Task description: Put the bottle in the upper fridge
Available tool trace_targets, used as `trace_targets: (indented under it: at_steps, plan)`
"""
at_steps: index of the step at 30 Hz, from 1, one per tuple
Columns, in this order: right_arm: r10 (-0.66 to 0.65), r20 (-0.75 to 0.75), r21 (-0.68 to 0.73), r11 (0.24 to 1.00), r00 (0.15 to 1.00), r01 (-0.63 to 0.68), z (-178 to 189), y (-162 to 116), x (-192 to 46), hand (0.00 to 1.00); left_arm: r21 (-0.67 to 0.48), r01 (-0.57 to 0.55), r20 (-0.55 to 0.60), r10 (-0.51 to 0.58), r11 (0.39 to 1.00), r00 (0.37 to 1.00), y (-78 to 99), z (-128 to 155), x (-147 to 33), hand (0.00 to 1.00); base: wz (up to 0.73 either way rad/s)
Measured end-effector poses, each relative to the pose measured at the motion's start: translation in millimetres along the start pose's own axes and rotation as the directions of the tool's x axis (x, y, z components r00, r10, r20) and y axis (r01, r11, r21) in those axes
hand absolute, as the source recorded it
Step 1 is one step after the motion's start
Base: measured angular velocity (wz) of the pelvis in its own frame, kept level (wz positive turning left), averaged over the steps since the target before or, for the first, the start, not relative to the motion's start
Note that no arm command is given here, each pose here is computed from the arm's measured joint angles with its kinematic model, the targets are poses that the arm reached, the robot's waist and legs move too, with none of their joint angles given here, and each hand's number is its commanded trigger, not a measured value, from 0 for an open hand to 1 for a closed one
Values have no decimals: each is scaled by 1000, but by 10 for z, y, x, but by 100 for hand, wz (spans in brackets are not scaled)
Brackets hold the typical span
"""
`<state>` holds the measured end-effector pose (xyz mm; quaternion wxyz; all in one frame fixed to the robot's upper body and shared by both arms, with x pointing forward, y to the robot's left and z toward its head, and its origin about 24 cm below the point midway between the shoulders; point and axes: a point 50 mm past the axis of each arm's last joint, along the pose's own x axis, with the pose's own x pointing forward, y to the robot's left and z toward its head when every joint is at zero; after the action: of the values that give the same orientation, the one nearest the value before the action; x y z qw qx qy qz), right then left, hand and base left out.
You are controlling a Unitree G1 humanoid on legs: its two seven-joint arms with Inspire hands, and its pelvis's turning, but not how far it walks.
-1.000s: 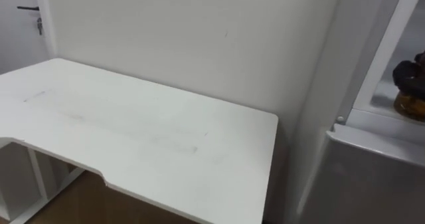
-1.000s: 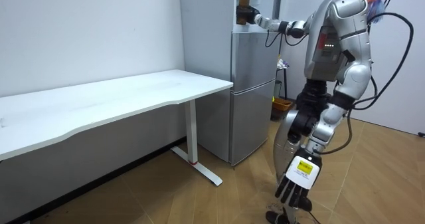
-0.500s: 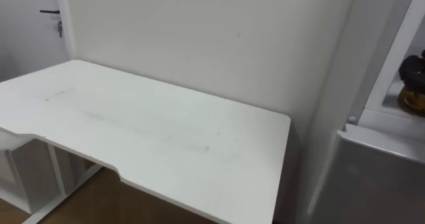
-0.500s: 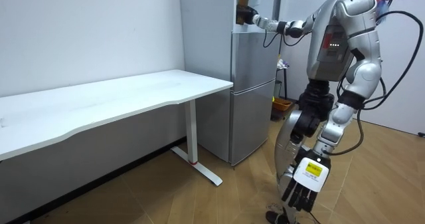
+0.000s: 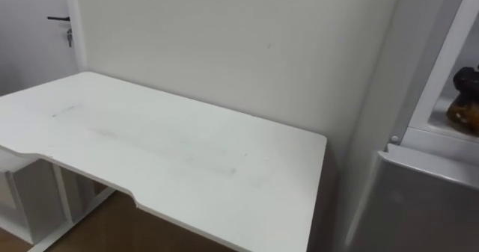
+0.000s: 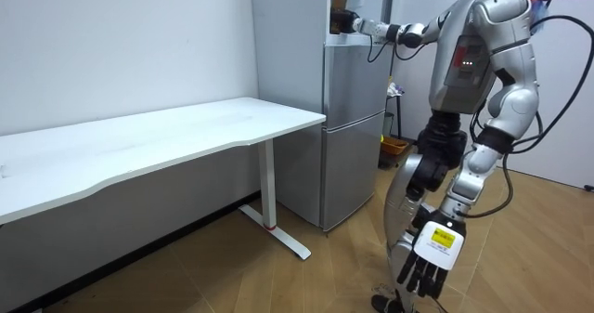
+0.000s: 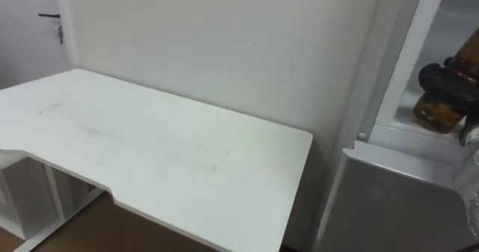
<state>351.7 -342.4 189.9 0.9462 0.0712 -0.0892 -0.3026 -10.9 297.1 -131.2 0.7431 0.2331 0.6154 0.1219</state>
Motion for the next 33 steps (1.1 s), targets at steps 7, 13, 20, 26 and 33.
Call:
trace_targets:
  at_steps: [7,13,20,26,33]
  plan:
    - [2,-6,-8,1000,1000,-2,5,-41,14,0,2,0,-15,0,1000,1000,3,-34,-13,0,2]
    - [21,-36,-12,1000,999,-22,-15,-40,34,0,2,2,-20,-2,1000,1000,4,-46,-19,0,2]
    - [31,-52,-31,999,998,-33,-9,-48,51,0,6,0,-8,0,1000,1000,17,-31,-34,0,0]
    - [38,-62,-44,998,997,-41,-17,-51,52,0,11,8,-11,-8,1000,1000,16,-35,-34,0,0]
    - [48,-70,-51,997,996,-52,-33,-52,49,0,9,17,-11,-17,1000,1000,15,-35,-33,0,0]
